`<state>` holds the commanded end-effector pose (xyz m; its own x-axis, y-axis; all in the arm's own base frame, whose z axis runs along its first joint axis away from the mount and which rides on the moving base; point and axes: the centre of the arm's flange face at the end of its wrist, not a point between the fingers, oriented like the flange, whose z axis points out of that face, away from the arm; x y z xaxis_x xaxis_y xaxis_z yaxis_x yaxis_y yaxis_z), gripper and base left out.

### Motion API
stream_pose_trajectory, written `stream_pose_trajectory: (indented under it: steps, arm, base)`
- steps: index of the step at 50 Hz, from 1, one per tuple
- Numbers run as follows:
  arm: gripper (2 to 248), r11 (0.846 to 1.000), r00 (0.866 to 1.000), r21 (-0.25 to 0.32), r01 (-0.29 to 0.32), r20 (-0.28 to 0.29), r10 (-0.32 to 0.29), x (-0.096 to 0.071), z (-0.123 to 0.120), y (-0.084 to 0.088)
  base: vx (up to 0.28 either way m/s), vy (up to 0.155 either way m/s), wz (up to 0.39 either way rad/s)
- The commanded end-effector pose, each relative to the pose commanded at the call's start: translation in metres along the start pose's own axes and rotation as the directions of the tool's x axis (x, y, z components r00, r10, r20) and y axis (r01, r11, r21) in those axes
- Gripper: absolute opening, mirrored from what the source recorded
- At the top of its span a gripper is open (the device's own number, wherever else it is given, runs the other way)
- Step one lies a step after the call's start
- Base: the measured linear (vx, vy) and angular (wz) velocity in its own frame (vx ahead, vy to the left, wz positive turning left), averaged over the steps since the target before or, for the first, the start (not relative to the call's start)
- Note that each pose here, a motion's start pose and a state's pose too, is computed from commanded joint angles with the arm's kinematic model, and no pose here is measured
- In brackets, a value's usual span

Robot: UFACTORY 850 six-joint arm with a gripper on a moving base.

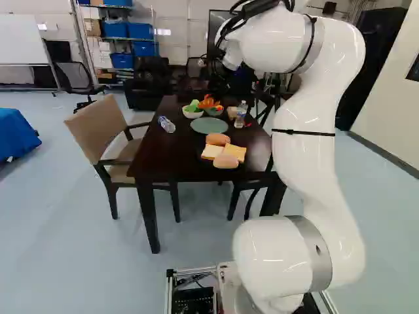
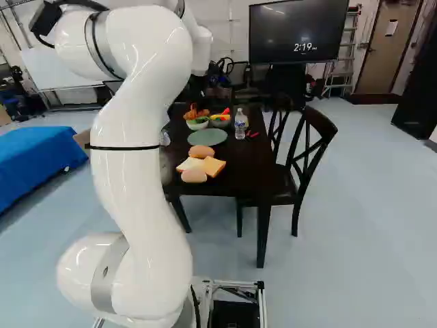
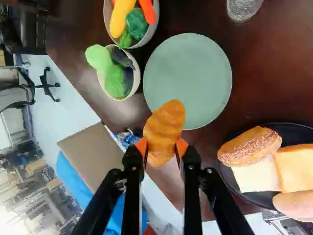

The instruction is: Move the croissant to the empty plate

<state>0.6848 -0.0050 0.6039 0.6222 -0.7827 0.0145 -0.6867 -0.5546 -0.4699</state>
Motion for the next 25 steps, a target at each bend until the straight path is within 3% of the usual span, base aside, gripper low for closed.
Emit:
stream_pose_trajectory:
  steps: [25]
  arm:
    - [92, 1.0, 0.999, -0.028, 0.014, -0.036, -0.015, 0.012, 0.034, 0.008]
  base:
    - [0.0, 0.0, 0.0]
